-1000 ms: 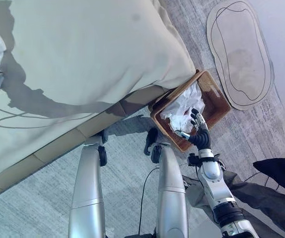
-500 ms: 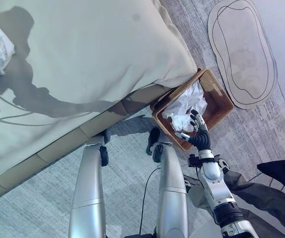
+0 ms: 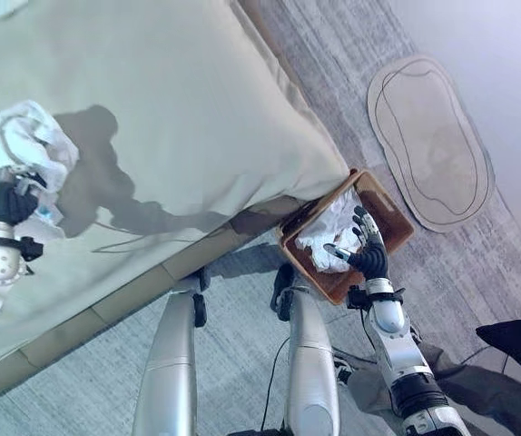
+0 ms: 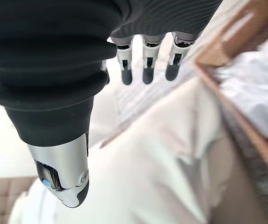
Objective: Pick up clothes into the bucket
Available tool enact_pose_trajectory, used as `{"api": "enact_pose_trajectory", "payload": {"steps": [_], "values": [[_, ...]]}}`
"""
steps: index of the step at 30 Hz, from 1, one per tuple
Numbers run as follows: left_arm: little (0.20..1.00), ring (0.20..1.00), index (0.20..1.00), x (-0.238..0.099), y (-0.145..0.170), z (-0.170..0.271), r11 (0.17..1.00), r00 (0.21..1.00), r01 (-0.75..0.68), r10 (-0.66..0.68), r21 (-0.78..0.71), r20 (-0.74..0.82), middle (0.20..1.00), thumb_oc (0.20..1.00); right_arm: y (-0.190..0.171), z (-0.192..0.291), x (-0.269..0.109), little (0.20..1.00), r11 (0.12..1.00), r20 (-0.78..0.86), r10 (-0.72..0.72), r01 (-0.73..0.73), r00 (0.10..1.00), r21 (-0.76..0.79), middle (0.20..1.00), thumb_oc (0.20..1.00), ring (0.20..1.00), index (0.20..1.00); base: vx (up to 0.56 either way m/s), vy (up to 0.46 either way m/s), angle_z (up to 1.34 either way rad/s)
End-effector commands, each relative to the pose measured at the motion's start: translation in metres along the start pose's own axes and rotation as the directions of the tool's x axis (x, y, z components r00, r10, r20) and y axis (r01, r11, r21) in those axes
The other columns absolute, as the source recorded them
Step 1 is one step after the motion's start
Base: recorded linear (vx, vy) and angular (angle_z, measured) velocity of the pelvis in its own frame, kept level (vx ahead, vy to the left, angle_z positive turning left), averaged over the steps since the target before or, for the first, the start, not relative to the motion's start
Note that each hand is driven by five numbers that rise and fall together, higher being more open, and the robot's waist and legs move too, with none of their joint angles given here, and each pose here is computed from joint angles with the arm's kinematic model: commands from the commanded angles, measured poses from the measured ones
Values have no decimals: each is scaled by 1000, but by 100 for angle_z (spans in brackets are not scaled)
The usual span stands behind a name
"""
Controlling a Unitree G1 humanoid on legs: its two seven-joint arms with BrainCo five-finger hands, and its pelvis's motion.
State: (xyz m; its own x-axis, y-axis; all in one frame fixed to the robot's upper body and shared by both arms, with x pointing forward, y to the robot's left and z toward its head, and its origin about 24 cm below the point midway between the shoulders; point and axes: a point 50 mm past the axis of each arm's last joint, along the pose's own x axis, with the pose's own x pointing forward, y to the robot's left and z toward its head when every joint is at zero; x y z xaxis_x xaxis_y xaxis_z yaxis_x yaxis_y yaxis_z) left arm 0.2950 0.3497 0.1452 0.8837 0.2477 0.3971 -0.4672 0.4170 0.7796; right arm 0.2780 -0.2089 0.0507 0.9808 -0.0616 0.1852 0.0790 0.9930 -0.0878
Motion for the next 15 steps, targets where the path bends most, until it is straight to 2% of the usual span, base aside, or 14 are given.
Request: {"api": "enact_pose_trajectory", "payload": {"steps": [1, 7, 10, 15], "values": [[200, 200, 200, -19, -21, 29, 995, 987, 29, -15, -91, 158, 200, 200, -16, 0, -8, 1000, 996, 13, -21, 22, 1000, -82, 1000, 1000, 1000, 1000, 93, -44, 3], [200, 200, 200, -55, -50, 77, 935, 935, 188, -78, -299, 346, 200, 200, -7, 3, -6, 1000, 928, 19, 118, -103, 993, -359, 1000, 1000, 1000, 1000, 108, -44, 1], [200, 200, 200, -67, -49, 104, 880, 882, 287, -87, -379, 463, 200, 200, 9, 8, -4, 1000, 843, 25, 268, -222, 963, -490, 1000, 1000, 1000, 1000, 107, -50, 2], [200, 200, 200, -82, -40, 144, 774, 770, 448, -81, -446, 633, 200, 200, 44, 24, -7, 1000, 648, 36, 541, -389, 840, -655, 1000, 1000, 1000, 1000, 105, -38, -4]]}}
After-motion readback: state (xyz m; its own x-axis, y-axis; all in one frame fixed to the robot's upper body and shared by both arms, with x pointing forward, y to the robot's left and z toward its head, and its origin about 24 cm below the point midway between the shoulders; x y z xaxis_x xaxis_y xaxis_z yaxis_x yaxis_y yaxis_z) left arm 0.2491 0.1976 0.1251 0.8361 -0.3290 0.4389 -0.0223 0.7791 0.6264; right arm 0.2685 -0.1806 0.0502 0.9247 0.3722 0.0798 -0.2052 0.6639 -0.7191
